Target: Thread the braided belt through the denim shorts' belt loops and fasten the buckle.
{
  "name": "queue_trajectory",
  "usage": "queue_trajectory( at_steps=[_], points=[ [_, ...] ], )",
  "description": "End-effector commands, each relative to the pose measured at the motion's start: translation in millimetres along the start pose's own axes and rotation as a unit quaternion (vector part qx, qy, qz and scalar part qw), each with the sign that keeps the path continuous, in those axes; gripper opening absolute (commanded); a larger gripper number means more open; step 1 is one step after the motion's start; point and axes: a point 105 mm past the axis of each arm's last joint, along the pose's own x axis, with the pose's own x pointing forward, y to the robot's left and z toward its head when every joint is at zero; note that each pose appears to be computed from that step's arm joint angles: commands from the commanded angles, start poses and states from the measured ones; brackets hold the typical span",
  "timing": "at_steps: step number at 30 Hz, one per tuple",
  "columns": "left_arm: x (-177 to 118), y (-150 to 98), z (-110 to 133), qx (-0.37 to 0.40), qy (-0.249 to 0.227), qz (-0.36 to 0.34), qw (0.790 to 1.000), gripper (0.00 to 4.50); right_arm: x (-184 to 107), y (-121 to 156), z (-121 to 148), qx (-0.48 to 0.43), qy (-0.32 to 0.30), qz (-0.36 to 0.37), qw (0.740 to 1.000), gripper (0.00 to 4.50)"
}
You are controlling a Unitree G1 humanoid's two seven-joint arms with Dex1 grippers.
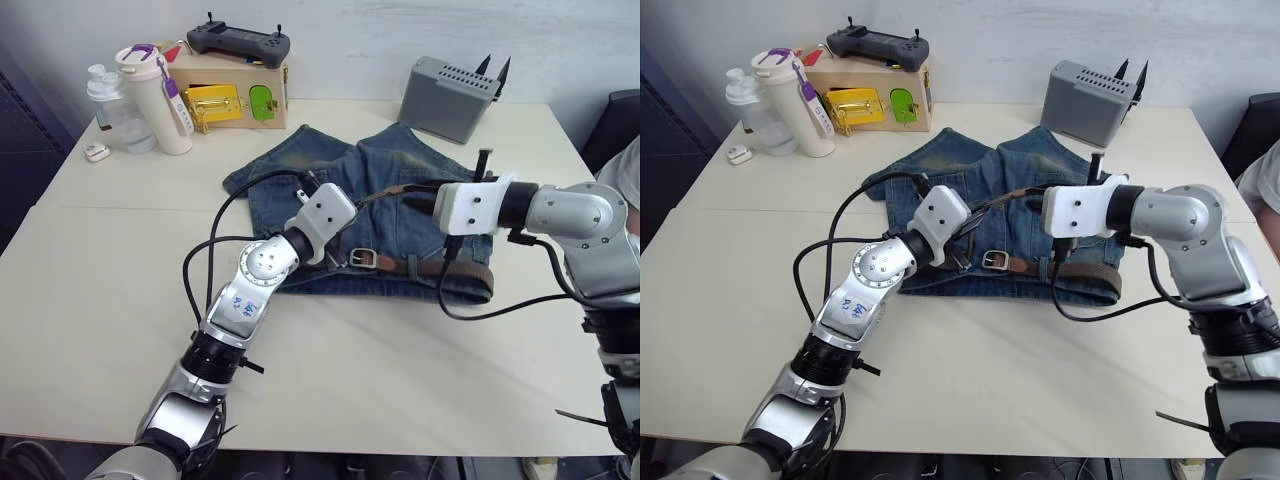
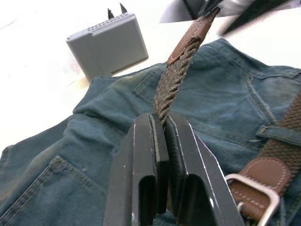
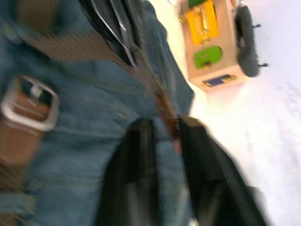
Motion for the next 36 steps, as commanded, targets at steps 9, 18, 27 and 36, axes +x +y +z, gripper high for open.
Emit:
queue_trajectory(
  at_steps=[9, 18, 27, 36],
  points=[
    [-31.8, 36.6, -33.0, -0.027, 0.056, 0.010, 0.998, 0.00, -26.1, 59.4, -6.7, 0.164, 0.037, 0.077, 0.983, 4.46],
    [-54.8, 43.0, -66.3, 0.049, 0.120, -0.023, 0.991, 0.00, 10.1, 88.8, -7.8, 0.107, 0.044, 0.079, 0.990, 4.46],
    [-57.5, 45.2, -65.0, 0.054, 0.119, -0.018, 0.991, 0.00, 39.8, 79.8, -11.3, 0.081, 0.040, 0.018, 0.996, 4.46],
    [-58.6, 50.2, -63.5, 0.057, 0.120, -0.011, 0.991, 0.00, 52.4, 89.2, -32.1, 0.053, 0.083, 0.015, 0.995, 4.46]
  ],
)
